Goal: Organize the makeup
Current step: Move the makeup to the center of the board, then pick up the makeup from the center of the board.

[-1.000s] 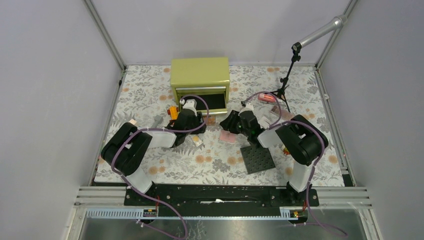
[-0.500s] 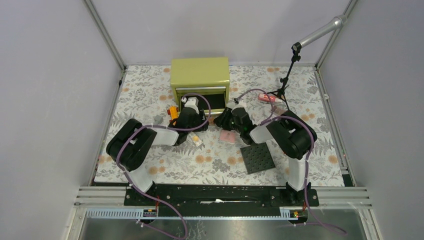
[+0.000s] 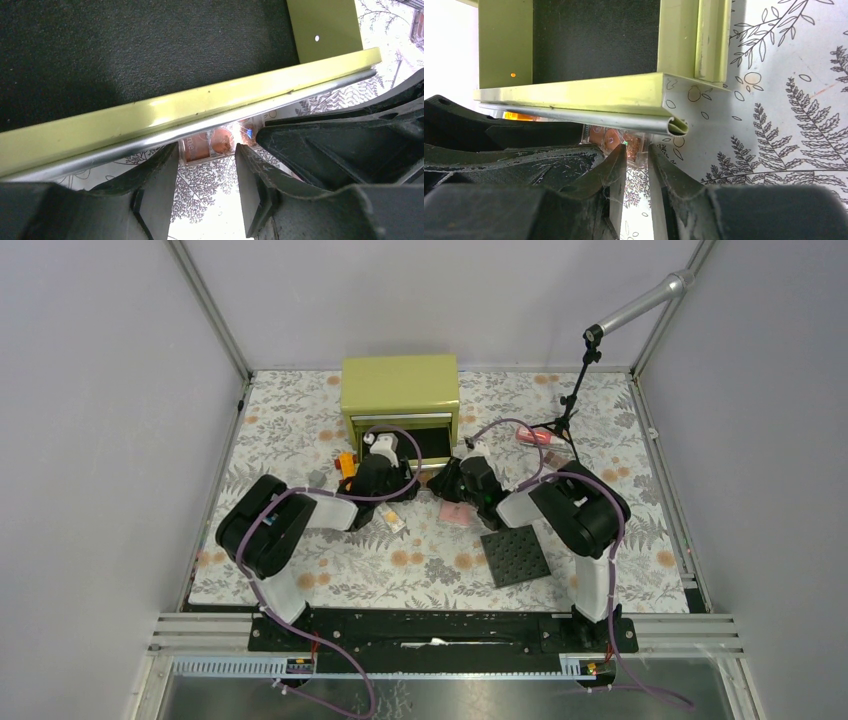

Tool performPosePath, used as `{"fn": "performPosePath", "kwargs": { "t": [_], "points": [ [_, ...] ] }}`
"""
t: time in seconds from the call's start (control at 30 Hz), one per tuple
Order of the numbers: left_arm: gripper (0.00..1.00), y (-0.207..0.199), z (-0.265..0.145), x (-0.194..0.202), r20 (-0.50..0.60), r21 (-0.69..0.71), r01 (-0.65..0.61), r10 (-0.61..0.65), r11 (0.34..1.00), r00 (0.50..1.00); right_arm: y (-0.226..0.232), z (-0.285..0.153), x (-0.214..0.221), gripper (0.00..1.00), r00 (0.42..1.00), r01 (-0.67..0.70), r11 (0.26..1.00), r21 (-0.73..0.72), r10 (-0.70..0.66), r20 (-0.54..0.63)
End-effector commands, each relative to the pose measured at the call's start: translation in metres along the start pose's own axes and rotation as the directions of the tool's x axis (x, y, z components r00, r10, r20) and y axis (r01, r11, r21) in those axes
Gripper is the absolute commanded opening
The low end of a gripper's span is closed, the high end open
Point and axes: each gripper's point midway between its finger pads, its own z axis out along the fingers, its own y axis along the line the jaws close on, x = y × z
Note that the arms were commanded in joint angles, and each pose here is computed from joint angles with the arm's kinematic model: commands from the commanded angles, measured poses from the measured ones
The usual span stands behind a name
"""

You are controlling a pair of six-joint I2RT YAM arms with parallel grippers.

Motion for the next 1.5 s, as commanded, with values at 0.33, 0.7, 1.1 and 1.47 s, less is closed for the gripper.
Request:
{"fn": "performPosePath", "kwargs": {
  "t": [0.33,0.7,1.1,1.47],
  "points": [
    [0.46,-0.02,-0.054,0.059,-0.132,0.072,0.042,-0.032,0.996,0.991,0.015,-0.053,0.038,0.29,0.998,0.03,1.0,0.005,-0.03,-0.057],
    [0.46,-0.026,-0.084,0.065,-0.112,0.054,0.029,-0.022,0.998,0.993,0.006,-0.09,0.044,0.3,0.998,0.045,0.998,0.051,-0.042,-0.046],
    [0.53,-0.024,-0.094,0.026,-0.006,-0.021,0.02,-0.02,1.0,1.0,0.015,-0.086,0.034,0.48,0.99,0.134,0.989,0.055,-0.131,-0.056],
    [0.76,-0.034,-0.134,-0.053,0.115,-0.135,-0.012,0.028,0.991,0.993,0.031,-0.074,0.022,0.79,0.951,0.294,0.953,0.076,-0.283,-0.127]
  ]
}}
